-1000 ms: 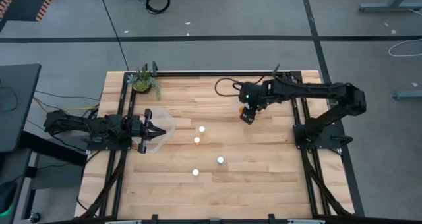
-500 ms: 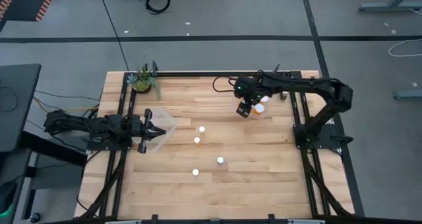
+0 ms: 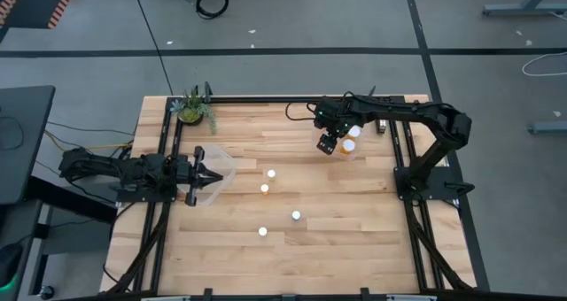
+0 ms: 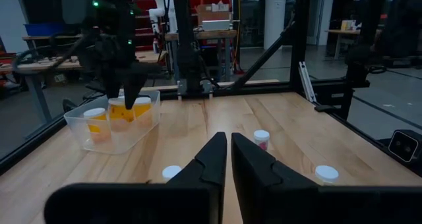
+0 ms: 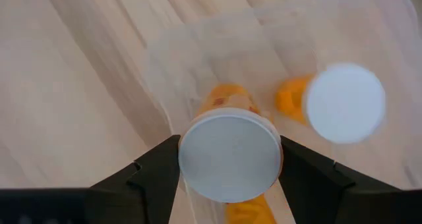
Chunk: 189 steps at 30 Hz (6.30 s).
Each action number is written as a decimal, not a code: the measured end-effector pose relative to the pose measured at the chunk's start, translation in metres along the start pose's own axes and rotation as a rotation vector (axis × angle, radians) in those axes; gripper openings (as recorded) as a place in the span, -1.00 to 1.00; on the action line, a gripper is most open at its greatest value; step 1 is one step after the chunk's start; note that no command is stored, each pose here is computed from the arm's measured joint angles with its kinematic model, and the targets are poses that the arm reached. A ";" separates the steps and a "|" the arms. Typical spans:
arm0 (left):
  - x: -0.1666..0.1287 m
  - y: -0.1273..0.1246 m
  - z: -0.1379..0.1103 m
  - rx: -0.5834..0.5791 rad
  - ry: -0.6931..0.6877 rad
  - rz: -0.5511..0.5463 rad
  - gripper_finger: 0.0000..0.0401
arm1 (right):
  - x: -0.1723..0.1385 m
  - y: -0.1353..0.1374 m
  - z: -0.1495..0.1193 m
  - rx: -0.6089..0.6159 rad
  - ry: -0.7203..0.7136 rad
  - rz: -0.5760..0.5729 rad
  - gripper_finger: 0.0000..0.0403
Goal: Pick and place medicine bottles into bin by pill shape (circle, oval)
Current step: Put the big orange pill bottle into the right transparent bin, then put the small orange pill bottle into the left transparent bin
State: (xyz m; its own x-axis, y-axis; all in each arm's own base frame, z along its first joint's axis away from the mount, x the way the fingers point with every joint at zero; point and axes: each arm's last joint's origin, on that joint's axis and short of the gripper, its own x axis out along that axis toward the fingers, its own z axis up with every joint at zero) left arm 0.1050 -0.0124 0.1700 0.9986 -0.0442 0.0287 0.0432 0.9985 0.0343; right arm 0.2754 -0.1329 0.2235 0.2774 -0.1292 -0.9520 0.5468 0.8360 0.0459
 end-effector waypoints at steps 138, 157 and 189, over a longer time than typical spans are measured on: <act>0.009 0.005 0.007 -0.471 -0.041 0.177 -0.94 | -0.001 0.033 -0.231 -0.188 -1.023 0.559 0.12; 0.071 -0.009 0.008 -0.347 0.368 0.207 -0.69 | -0.001 0.033 -0.231 -0.188 -1.022 0.559 0.12; 0.201 -0.031 0.031 -0.114 1.102 0.281 0.24 | 0.001 0.032 -0.231 -0.192 -1.010 0.551 0.12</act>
State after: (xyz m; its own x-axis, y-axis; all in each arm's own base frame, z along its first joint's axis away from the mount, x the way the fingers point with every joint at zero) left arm 0.3032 -0.0534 0.2054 0.4541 0.1784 -0.8729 -0.2398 0.9681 0.0731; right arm 0.1105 0.0175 0.1544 0.9900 -0.0167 -0.1400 0.0515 0.9671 0.2490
